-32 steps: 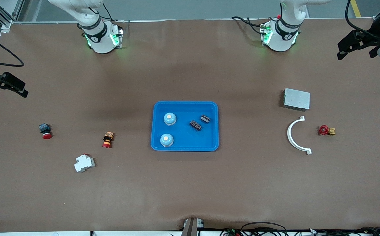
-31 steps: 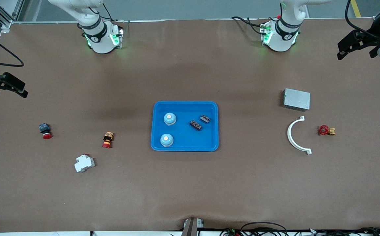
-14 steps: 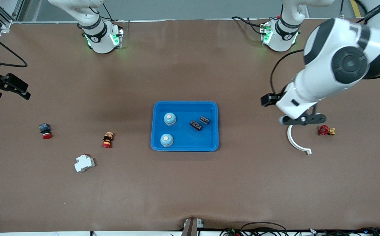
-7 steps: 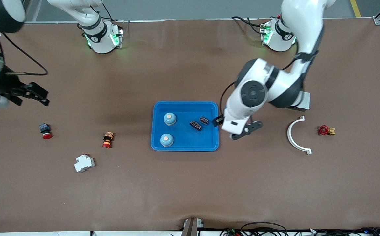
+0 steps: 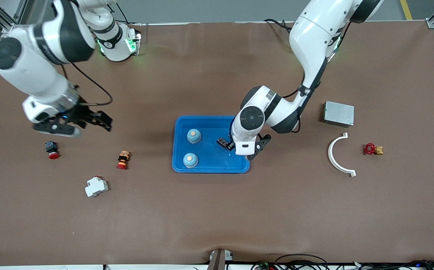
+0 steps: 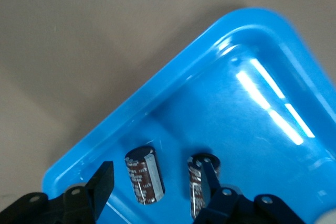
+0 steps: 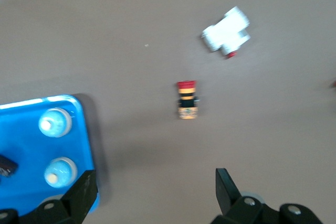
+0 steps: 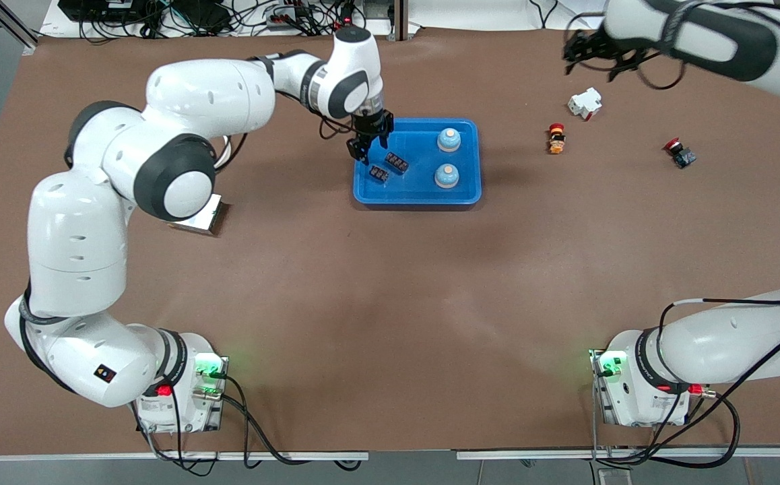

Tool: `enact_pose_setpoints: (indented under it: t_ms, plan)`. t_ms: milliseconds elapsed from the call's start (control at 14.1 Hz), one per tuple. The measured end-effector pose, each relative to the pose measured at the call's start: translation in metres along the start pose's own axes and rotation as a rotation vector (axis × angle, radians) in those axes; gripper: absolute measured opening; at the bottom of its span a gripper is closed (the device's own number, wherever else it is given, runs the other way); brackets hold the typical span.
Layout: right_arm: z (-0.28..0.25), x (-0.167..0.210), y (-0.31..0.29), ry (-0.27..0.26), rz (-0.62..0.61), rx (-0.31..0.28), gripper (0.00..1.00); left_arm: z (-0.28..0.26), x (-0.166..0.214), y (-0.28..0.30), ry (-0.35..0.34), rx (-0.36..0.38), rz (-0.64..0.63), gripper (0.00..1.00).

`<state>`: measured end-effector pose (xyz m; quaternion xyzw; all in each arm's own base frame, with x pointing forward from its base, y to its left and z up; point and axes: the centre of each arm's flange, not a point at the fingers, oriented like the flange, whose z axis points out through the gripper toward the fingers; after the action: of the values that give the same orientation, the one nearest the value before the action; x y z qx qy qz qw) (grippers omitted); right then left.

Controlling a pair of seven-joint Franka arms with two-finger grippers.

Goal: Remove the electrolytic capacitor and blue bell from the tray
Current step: 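Move the left gripper to the capacitor while the right gripper reaches the tray, then grasp the capacitor with the left gripper while the right gripper grasps a bell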

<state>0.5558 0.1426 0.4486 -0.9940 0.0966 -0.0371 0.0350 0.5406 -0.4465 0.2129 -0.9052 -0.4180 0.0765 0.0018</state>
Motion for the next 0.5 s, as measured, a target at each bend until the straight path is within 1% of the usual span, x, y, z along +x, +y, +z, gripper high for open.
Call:
enact_pose_setpoints:
  t_ms: [141,283,354,495]
  plan:
    - [0.044,-0.005,-0.038,0.0,0.028,0.014,1.0,0.019,-0.006,-0.004,0.02,0.029,-0.056,0.76]
    - [0.087,-0.015,-0.072,0.003,0.058,0.026,1.0,0.034,-0.011,-0.011,0.032,0.059,-0.084,0.76]
    - [0.105,-0.022,-0.087,-0.004,0.073,0.026,1.0,0.039,-0.014,-0.013,0.033,0.068,-0.091,0.71]
    - [0.133,-0.042,-0.113,-0.032,0.088,0.012,1.0,0.039,-0.016,-0.013,0.034,0.065,-0.105,0.51]
